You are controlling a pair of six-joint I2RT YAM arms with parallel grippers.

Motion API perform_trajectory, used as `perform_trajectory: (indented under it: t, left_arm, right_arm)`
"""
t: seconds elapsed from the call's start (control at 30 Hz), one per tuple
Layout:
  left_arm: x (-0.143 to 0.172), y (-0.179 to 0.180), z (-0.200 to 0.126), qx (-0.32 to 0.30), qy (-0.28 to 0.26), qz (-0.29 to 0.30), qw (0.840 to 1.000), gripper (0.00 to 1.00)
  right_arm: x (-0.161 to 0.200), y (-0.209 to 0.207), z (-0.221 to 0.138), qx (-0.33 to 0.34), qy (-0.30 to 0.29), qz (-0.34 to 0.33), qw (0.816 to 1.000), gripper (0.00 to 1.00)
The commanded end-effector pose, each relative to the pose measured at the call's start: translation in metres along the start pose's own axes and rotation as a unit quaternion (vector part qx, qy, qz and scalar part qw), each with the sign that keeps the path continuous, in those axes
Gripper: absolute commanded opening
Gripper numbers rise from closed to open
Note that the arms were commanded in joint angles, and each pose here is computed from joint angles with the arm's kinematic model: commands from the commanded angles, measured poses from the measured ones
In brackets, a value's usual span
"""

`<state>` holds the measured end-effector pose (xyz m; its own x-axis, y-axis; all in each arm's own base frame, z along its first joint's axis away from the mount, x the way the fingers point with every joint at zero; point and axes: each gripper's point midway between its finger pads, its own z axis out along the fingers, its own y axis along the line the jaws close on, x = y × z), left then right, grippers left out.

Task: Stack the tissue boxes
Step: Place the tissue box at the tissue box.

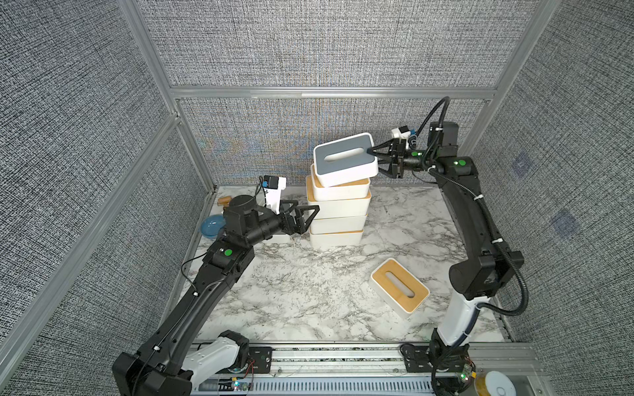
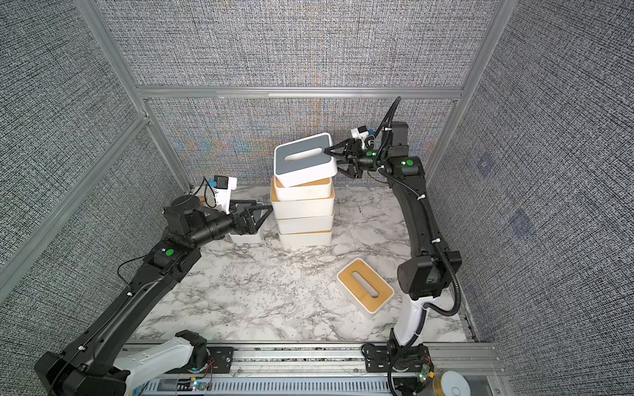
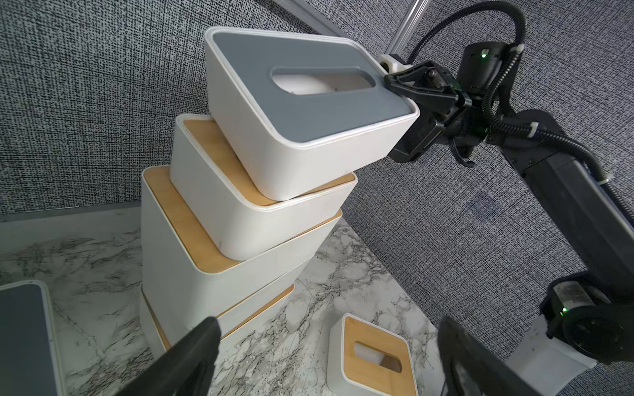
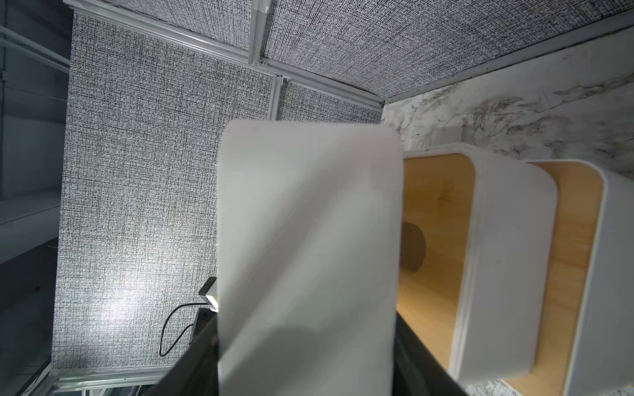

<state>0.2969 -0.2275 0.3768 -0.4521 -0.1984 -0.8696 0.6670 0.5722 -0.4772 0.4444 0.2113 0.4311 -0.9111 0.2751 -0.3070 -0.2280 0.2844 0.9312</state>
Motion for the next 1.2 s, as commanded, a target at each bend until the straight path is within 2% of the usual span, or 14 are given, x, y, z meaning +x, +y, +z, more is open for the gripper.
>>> perform_trajectory:
  t: [0.0, 0.13, 0.63, 0.7, 1.17]
  left_arm:
    - [-0.006, 0.001, 0.000, -0.002, -0.012, 0.007, 1.000, 1.00]
    - [-0.004, 0.002, 0.000, -0.004, -0.012, 0.006, 1.000, 1.00]
    - [-0.010, 0.005, 0.001, -0.012, -0.018, 0.007, 1.000, 0.99]
    - [-0.012, 0.004, 0.001, -0.012, -0.020, 0.010, 1.000, 0.99]
    - [-0.024, 0.004, 0.005, -0.016, -0.027, 0.012, 0.999, 1.00]
  right_arm:
    - [-0.001, 0.000, 0.001, 0.000, 0.001, -0.016, 1.000, 0.58]
    - [-0.001, -0.005, 0.001, 0.008, 0.002, -0.015, 1.000, 0.67]
    - [-0.008, -0.020, -0.008, 0.044, -0.008, -0.017, 0.999, 0.87]
    - [-0.008, -0.024, -0.008, 0.053, -0.008, -0.018, 0.998, 0.92]
    - [-0.012, -0.038, -0.012, 0.101, -0.019, -0.037, 0.994, 0.99]
